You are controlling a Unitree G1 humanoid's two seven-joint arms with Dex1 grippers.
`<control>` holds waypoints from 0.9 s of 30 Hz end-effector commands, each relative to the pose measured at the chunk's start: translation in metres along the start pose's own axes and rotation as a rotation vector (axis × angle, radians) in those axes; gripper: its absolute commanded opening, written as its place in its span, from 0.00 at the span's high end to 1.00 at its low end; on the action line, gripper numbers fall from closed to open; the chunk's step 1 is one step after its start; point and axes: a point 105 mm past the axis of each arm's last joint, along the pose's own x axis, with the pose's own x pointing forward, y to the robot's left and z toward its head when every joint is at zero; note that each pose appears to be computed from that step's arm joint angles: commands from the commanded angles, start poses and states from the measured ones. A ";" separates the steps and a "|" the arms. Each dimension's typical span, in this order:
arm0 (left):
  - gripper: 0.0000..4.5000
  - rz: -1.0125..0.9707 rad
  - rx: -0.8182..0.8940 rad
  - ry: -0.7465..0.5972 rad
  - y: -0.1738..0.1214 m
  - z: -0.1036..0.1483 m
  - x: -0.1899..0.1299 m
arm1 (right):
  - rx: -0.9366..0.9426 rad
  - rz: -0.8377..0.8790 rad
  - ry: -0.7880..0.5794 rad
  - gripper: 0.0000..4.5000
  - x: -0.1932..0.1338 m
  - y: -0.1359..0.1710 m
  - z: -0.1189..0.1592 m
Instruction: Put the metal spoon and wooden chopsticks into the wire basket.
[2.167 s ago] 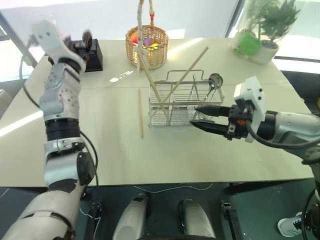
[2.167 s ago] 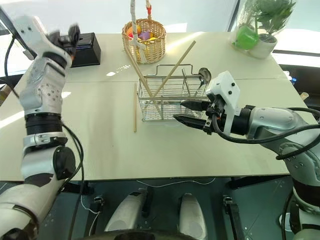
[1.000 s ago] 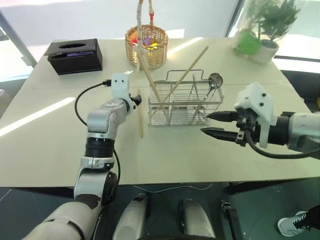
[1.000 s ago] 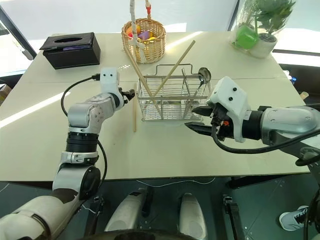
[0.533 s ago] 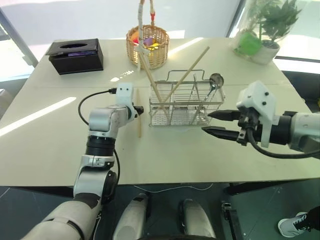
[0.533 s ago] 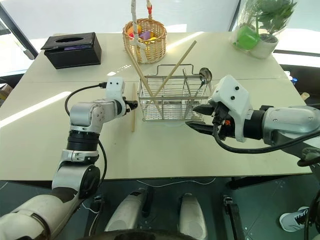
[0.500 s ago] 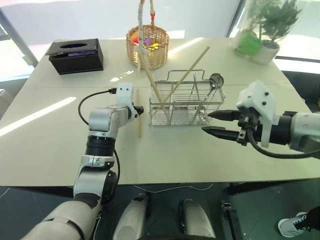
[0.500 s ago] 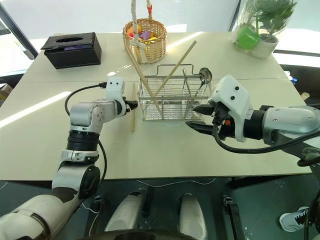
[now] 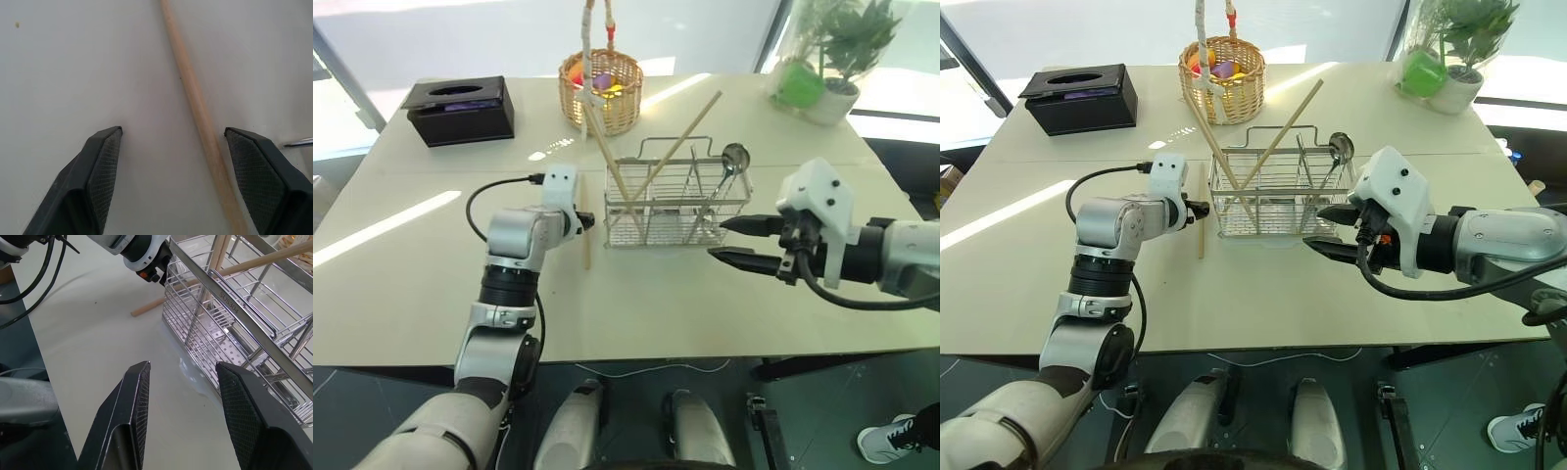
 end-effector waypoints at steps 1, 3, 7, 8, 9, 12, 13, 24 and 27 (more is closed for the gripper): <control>0.57 0.004 -0.005 0.010 0.001 -0.002 -0.002 | -0.034 -0.018 -0.043 0.52 -0.003 -0.002 0.010; 0.82 0.006 -0.010 0.010 0.001 -0.001 -0.002 | -0.033 -0.019 -0.044 0.52 -0.003 -0.003 0.010; 0.99 0.012 -0.023 0.011 0.003 -0.001 -0.003 | -0.032 -0.021 -0.046 0.52 -0.003 -0.003 0.010; 0.99 0.014 -0.030 0.010 0.004 -0.001 -0.003 | -0.032 -0.021 -0.046 0.52 -0.003 -0.003 0.010; 0.99 0.019 -0.039 0.009 0.006 -0.001 -0.003 | -0.031 -0.022 -0.046 0.52 -0.003 -0.004 0.010; 0.99 0.037 -0.050 0.002 0.011 0.001 -0.004 | -0.029 -0.024 -0.047 0.52 -0.003 -0.004 0.010; 0.99 0.050 -0.043 -0.032 0.015 0.006 -0.005 | -0.027 -0.024 -0.048 0.52 -0.004 -0.005 0.010; 0.99 -0.040 -0.072 -0.922 0.080 0.155 -0.097 | 0.027 -0.095 -0.032 0.52 -0.006 -0.018 -0.010; 0.99 -0.260 -0.064 -1.097 0.065 0.174 -0.127 | 0.032 -0.114 -0.038 0.52 -0.005 -0.021 -0.014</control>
